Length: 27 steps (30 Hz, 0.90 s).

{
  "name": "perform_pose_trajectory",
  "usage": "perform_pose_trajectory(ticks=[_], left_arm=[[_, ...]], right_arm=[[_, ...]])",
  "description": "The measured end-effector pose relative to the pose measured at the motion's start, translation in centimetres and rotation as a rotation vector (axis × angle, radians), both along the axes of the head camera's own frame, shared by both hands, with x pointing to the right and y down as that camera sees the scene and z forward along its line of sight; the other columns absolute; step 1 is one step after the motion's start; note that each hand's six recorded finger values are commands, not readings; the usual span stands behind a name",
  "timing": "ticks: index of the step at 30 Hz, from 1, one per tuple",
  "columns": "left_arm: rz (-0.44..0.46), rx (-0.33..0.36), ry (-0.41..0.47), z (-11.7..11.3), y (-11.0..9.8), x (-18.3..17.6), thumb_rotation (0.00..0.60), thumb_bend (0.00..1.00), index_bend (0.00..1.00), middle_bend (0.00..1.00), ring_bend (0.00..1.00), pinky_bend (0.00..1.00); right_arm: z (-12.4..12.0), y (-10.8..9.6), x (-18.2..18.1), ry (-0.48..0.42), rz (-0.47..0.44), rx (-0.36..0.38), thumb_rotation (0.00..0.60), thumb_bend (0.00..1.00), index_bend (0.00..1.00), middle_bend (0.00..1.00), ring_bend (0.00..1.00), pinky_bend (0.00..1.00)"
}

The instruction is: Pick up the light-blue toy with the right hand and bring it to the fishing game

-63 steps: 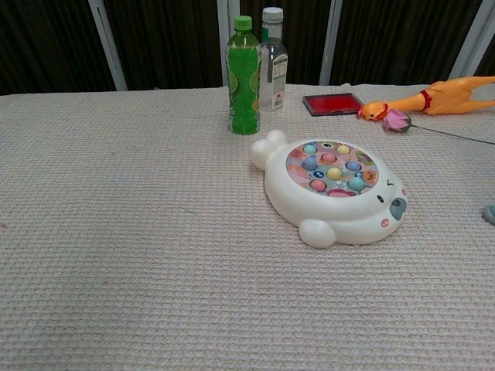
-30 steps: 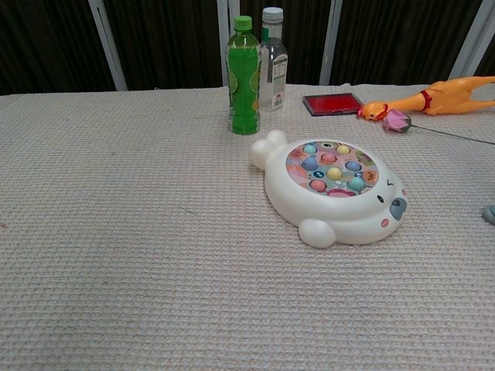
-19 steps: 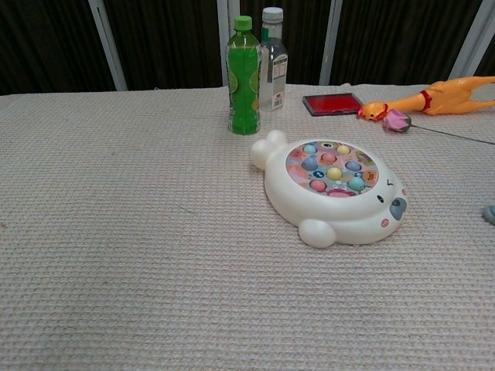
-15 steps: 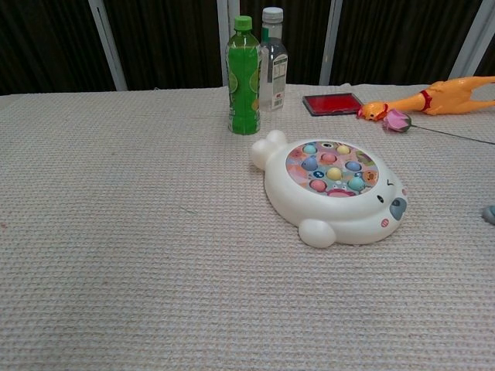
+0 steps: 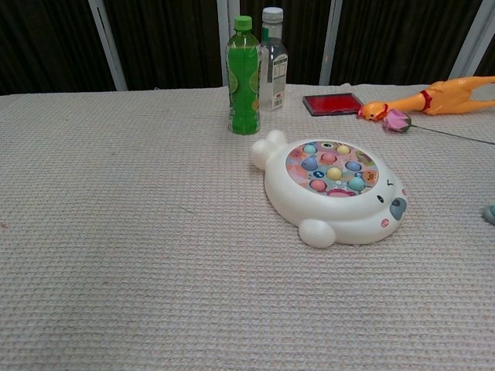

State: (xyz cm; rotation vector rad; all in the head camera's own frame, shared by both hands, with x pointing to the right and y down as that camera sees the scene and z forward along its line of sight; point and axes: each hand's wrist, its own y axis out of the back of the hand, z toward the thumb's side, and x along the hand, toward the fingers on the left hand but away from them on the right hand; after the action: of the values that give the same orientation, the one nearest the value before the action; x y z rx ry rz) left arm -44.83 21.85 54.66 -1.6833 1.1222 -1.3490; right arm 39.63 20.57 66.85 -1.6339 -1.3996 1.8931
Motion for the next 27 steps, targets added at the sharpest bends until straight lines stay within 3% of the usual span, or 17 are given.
perform_pose_trajectory(ticks=[27], left_arm=[[-0.01, -0.011, -0.008, 0.3, -0.1, -0.2, 0.6, 0.0, 0.0, 0.0, 0.0, 0.0]], right_arm=[[1.4, -0.6, 0.1, 0.001, 0.022, -0.009, 0.6, 0.32, 0.52, 0.13, 0.0, 0.0]])
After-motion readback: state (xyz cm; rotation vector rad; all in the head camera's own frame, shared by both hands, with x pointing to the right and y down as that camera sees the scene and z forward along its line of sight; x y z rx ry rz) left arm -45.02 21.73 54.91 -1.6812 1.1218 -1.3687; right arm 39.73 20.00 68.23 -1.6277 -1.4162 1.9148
